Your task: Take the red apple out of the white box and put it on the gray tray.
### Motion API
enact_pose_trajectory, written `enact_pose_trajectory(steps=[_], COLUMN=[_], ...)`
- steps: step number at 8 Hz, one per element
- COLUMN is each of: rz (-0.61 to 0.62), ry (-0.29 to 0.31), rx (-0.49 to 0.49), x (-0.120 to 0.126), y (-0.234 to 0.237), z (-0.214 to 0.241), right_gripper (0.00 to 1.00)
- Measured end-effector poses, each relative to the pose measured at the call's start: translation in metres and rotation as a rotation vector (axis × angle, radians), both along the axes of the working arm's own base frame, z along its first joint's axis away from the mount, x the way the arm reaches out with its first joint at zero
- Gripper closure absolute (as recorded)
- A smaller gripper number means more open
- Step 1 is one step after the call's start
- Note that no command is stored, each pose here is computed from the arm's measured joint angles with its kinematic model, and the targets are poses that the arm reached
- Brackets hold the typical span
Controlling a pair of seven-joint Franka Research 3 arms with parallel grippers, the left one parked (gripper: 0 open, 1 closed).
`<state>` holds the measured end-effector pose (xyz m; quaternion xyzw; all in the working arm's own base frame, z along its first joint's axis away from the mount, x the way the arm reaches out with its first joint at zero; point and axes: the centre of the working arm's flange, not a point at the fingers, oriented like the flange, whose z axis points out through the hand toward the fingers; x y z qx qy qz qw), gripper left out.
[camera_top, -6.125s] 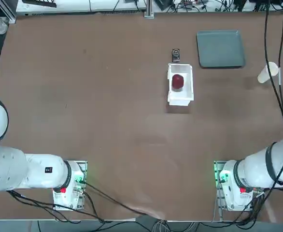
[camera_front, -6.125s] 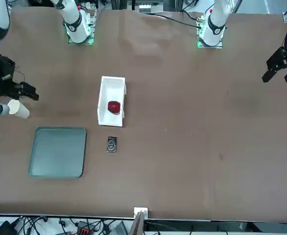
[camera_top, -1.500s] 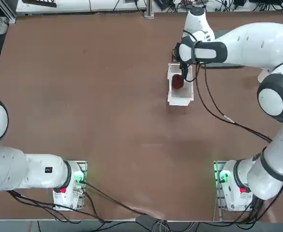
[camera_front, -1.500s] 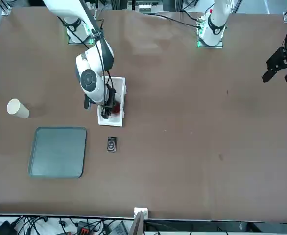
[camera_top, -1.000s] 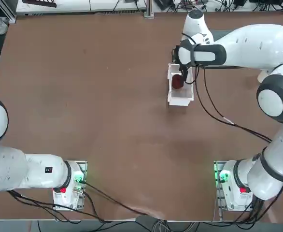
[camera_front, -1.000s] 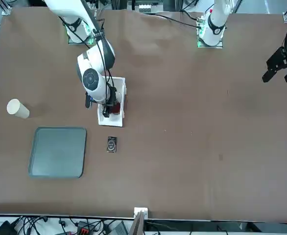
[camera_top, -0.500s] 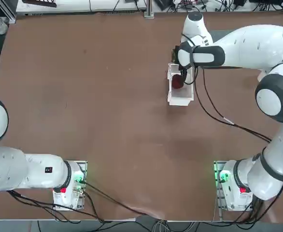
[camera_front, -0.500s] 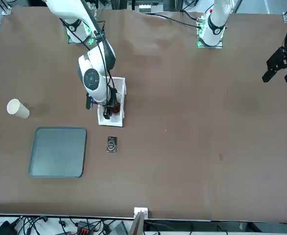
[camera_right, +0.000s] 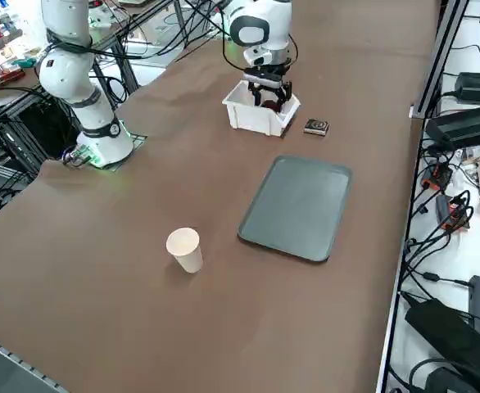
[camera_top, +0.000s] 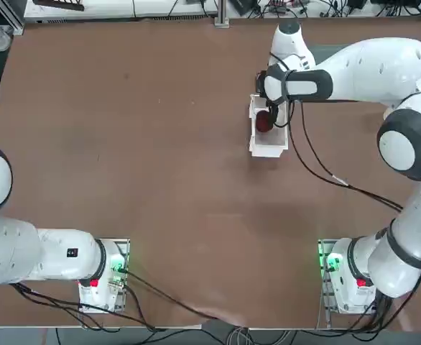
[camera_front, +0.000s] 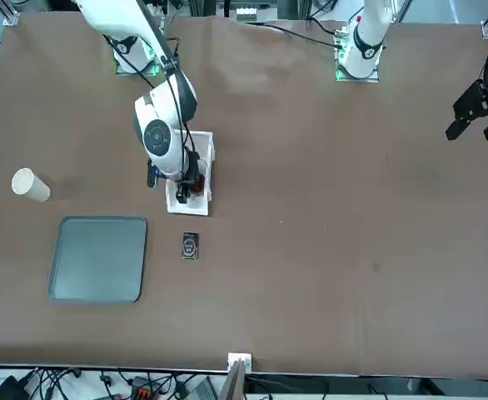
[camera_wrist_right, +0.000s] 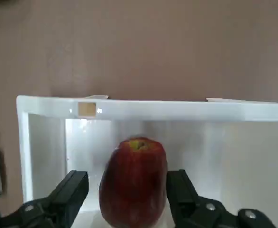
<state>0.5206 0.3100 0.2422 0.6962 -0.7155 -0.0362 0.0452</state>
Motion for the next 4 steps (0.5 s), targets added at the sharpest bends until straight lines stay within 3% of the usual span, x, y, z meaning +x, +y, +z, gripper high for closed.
enact_pose_trajectory(steps=[4], rz=[0.006], ry=[-0.008], rx=[-0.003], x=[0.0006], y=[0.0001], z=[-0.0023], right_gripper=[0.0])
